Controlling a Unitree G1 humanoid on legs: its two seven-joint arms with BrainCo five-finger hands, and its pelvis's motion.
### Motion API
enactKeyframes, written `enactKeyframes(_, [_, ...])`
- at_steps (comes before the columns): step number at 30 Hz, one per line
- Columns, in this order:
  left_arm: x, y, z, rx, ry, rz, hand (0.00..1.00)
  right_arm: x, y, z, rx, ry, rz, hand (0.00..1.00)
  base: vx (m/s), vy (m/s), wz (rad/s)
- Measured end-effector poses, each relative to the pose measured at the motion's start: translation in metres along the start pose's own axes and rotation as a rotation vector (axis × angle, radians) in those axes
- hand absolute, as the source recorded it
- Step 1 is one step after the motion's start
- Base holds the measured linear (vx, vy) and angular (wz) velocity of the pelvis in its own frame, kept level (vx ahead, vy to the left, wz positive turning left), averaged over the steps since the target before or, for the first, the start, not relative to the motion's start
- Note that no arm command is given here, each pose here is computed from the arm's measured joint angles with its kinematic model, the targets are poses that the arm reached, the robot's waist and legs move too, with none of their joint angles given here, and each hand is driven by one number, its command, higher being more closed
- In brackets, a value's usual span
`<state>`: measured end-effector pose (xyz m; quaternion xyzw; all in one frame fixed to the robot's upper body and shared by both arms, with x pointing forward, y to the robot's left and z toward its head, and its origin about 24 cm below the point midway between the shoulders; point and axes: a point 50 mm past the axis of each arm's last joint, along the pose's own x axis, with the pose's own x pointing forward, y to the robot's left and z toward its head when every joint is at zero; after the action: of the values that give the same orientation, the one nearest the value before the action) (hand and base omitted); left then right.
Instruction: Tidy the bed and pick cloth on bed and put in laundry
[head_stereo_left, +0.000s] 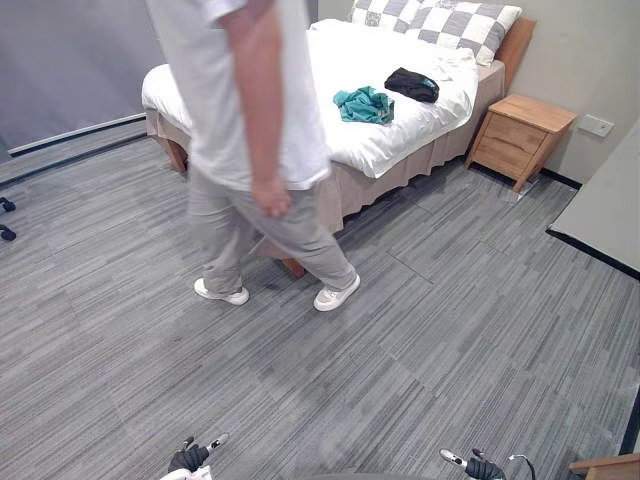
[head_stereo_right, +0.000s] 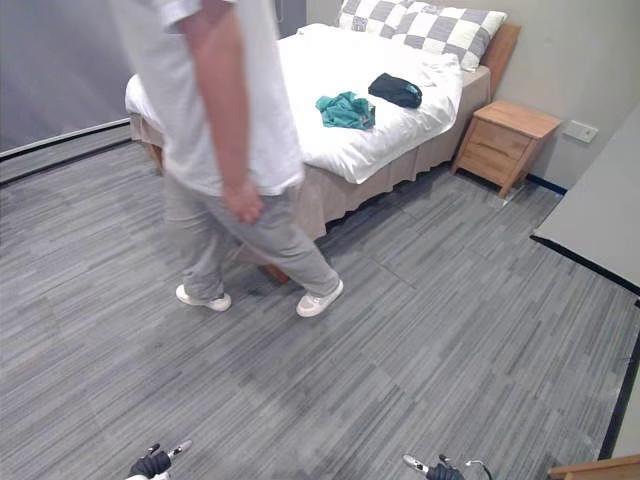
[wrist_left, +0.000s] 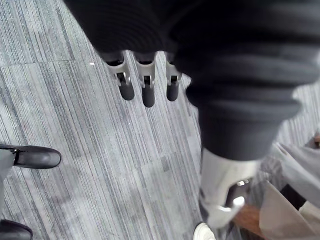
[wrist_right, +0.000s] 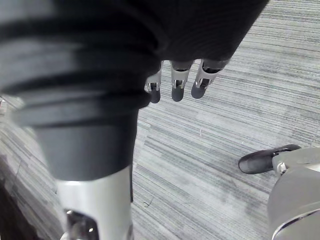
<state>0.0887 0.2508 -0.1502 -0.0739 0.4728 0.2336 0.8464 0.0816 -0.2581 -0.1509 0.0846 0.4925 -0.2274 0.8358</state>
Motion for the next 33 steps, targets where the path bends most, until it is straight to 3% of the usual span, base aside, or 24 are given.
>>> enactKeyframes(7, [-0.003,-0.005,-0.01,-0.021,0.019,-0.01,0.0,-0.001,0.015,-0.007,0.018,0.01,0.032,0.0,-0.06,-0.023,-0.03])
enactKeyframes(33, [0.0,-0.002,0.005,0.024,-0.023,-0.009,0.0,-0.002,0.012,-0.013,-0.019,0.026,0.025,0.0,-0.04,-0.023,-0.02])
